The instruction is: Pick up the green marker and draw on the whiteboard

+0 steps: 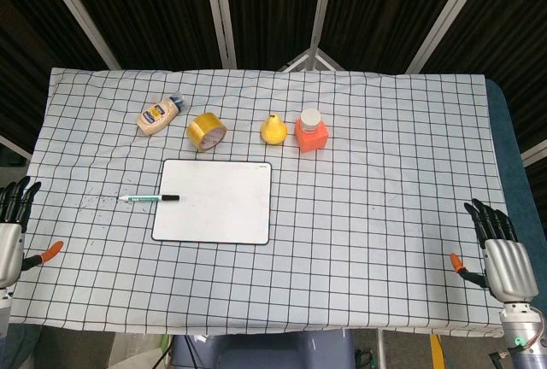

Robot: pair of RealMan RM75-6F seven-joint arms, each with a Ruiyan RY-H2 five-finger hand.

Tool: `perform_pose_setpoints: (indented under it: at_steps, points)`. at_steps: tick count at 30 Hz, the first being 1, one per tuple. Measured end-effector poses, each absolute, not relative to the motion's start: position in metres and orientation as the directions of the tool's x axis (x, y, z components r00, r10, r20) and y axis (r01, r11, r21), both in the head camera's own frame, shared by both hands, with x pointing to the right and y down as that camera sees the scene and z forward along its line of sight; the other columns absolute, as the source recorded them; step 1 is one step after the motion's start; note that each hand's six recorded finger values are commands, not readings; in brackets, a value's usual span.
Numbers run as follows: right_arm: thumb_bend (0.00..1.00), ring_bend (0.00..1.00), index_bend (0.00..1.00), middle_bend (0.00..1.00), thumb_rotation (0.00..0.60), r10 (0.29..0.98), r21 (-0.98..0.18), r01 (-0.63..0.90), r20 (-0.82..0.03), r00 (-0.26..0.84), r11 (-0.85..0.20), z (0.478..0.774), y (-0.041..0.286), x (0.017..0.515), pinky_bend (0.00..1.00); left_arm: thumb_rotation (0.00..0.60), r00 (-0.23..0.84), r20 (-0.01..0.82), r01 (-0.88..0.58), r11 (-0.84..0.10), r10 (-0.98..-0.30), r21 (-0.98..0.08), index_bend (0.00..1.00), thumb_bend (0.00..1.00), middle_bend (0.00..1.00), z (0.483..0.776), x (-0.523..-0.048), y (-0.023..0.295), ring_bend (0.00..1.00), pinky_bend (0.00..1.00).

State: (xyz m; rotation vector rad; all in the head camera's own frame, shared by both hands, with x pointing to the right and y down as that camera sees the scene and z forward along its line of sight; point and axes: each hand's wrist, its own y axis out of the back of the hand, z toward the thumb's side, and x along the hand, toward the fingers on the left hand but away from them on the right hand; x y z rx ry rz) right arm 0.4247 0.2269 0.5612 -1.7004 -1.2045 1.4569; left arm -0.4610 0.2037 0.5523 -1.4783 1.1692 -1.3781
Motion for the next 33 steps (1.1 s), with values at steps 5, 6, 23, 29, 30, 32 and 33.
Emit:
perform_pose_setpoints:
  at_steps: [5, 6, 23, 29, 30, 32, 33]
  points:
    - [0.32, 0.00, 0.00, 0.00, 0.600, 0.902, -0.873, 0.256, -0.431, -0.009, -0.415, 0.561, 0.227, 0.425, 0.00, 0.600, -0.016, 0.271, -0.108, -0.268, -0.962, -0.957, 0.01, 0.11, 0.00, 0.552, -0.461, 0.204, 0.00, 0.00]
    - [0.32, 0.00, 0.00, 0.00, 0.600, 0.903, -0.874, 0.256, -0.430, -0.008, -0.414, 0.560, 0.227, 0.425, 0.00, 0.600, -0.016, 0.273, -0.107, -0.270, -0.962, -0.957, 0.01, 0.11, 0.00, 0.553, -0.462, 0.204, 0.00, 0.00]
    - [0.32, 0.00, 0.00, 0.00, 0.600, 0.899, -0.866, 0.270, -0.438, -0.003, -0.421, 0.562, 0.227, 0.423, 0.00, 0.600, -0.056, 0.362, -0.081, -0.357, -0.930, -0.930, 0.26, 0.18, 0.00, 0.582, -0.456, 0.178, 0.00, 0.00]
    - [0.32, 0.00, 0.00, 0.00, 0.600, 0.897, -0.862, 0.275, -0.443, 0.001, -0.426, 0.563, 0.227, 0.422, 0.00, 0.600, -0.070, 0.422, -0.063, -0.418, -0.904, -0.906, 0.36, 0.27, 0.00, 0.608, -0.439, 0.148, 0.00, 0.00]
    - [0.32, 0.00, 0.00, 0.00, 0.600, 0.897, -0.862, 0.276, -0.443, 0.001, -0.426, 0.563, 0.227, 0.422, 0.00, 0.600, -0.070, 0.431, -0.060, -0.427, -0.900, -0.902, 0.38, 0.29, 0.00, 0.612, -0.434, 0.143, 0.00, 0.00]
    - [0.32, 0.00, 0.00, 0.00, 0.600, 0.897, -0.861, 0.277, -0.443, 0.000, -0.426, 0.563, 0.227, 0.422, 0.00, 0.600, -0.064, 0.446, -0.054, -0.443, -0.893, -0.895, 0.40, 0.31, 0.01, 0.623, -0.422, 0.132, 0.00, 0.00]
    - [0.32, 0.00, 0.00, 0.00, 0.600, 0.896, -0.861, 0.279, -0.444, -0.001, -0.426, 0.563, 0.227, 0.422, 0.00, 0.600, -0.062, 0.453, -0.052, -0.450, -0.889, -0.891, 0.41, 0.32, 0.01, 0.628, -0.417, 0.128, 0.00, 0.00]
